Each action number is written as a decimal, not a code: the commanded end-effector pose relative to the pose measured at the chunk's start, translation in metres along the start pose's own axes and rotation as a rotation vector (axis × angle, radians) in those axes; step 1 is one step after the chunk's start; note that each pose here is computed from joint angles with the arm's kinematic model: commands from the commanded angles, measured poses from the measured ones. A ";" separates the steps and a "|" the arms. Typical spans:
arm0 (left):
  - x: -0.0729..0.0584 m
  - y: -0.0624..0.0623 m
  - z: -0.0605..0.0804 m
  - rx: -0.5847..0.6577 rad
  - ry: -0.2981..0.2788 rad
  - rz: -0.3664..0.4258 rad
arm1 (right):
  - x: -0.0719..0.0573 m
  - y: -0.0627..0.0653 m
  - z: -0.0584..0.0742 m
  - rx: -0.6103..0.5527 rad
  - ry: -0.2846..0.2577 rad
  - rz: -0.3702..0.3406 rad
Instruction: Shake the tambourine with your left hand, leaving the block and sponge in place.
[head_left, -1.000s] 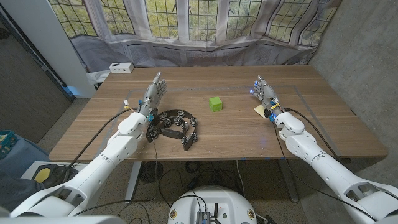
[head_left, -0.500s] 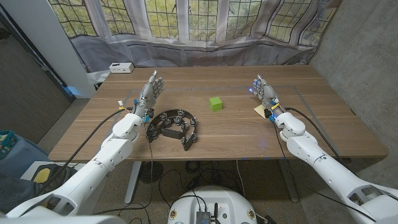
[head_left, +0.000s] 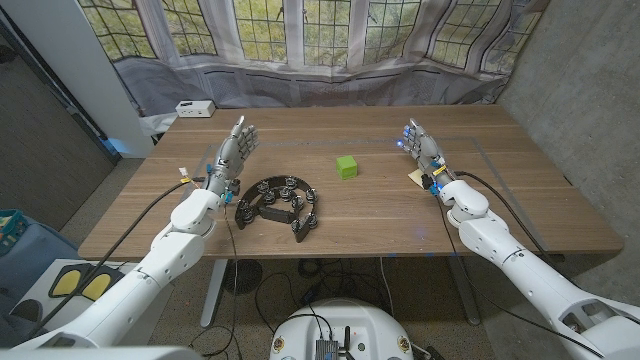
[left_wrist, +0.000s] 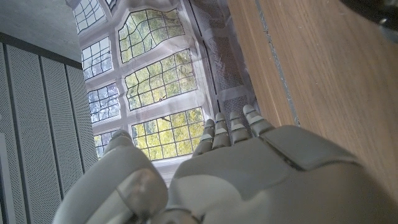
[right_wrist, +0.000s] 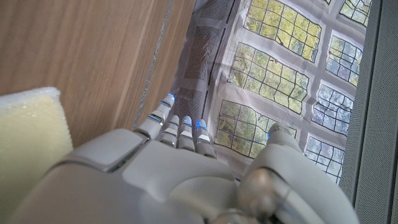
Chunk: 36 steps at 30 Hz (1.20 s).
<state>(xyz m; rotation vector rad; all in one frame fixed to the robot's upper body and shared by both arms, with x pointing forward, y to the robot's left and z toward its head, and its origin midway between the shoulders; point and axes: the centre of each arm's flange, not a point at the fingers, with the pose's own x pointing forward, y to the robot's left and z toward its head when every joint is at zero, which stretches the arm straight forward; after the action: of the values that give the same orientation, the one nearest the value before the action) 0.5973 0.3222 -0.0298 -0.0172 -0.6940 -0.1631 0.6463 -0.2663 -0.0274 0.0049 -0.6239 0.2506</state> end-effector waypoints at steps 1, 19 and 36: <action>-0.026 -0.004 0.001 0.002 -0.006 0.005 | 0.002 0.008 0.001 0.009 -0.022 0.009; -0.051 -0.016 -0.005 0.017 0.008 -0.013 | -0.011 0.005 0.001 0.011 -0.039 -0.001; -0.069 -0.021 0.003 0.094 -0.016 -0.031 | -0.018 -0.005 0.003 0.001 -0.047 -0.005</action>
<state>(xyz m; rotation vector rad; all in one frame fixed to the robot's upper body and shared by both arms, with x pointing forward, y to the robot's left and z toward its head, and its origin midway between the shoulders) 0.5528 0.3141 -0.0674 0.0480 -0.7006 -0.1651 0.6353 -0.2685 -0.0333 0.0151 -0.6631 0.2492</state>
